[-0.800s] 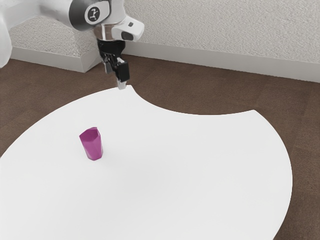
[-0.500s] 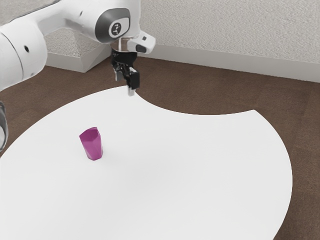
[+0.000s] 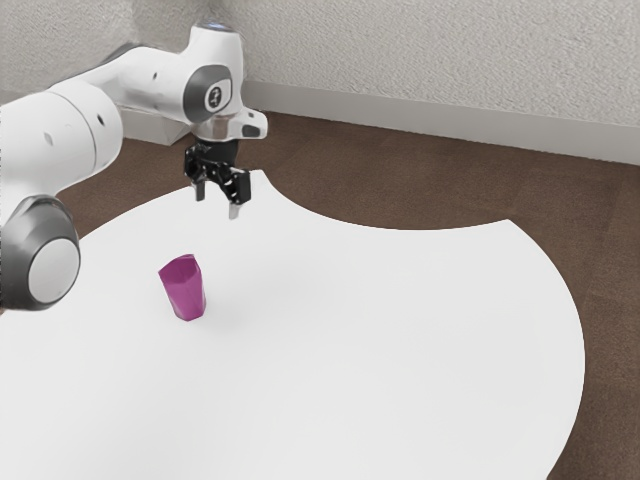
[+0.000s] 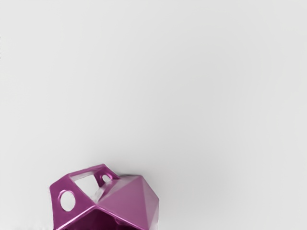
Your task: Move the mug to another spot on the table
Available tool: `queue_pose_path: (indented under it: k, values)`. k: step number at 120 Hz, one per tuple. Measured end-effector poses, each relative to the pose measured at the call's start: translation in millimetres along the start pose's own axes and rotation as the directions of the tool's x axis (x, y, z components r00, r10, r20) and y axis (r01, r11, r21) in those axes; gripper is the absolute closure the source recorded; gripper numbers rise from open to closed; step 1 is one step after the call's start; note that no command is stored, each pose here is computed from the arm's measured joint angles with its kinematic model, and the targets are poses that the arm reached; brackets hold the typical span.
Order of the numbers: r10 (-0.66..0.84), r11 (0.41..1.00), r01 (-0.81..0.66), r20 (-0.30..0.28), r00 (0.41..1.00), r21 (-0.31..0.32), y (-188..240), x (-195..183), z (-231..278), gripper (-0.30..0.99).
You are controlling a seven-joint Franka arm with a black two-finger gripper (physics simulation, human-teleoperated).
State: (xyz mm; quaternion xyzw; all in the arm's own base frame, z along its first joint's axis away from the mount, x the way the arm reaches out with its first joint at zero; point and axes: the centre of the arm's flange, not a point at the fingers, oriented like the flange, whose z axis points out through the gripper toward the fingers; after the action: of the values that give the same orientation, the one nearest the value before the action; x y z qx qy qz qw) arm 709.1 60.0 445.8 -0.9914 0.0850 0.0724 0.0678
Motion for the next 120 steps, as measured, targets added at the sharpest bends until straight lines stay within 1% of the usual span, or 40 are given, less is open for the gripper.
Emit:
queue_pose_path:
  k: [16, 28, 46, 62, 72, 80, 89, 100, 120]
  values:
    - [-0.098, 0.993, 0.1, 0.04, 0.994, -0.067, -36, -1, 41, 0.0]
    - [-0.157, 0.982, 0.163, 0.066, 0.985, -0.095, -56, -6, 62, 0.0]
    - [-0.219, 0.966, 0.23, 0.103, 0.97, -0.121, -74, -9, 91, 0.0]
    - [-0.251, 0.951, 0.271, 0.138, 0.958, -0.151, -80, -4, 128, 0.0]
    - [-0.27, 0.941, 0.294, 0.149, 0.951, -0.168, -84, -3, 143, 0.01]
    - [-0.281, 0.935, 0.306, 0.153, 0.948, -0.18, -84, -1, 152, 0.04]
    - [-0.293, 0.928, 0.32, 0.154, 0.943, -0.189, -86, 0, 158, 0.1]
    - [-0.303, 0.923, 0.331, 0.157, 0.94, -0.196, -86, -1, 162, 0.18]
    - [-0.316, 0.915, 0.347, 0.169, 0.934, -0.204, -86, -4, 169, 0.28]
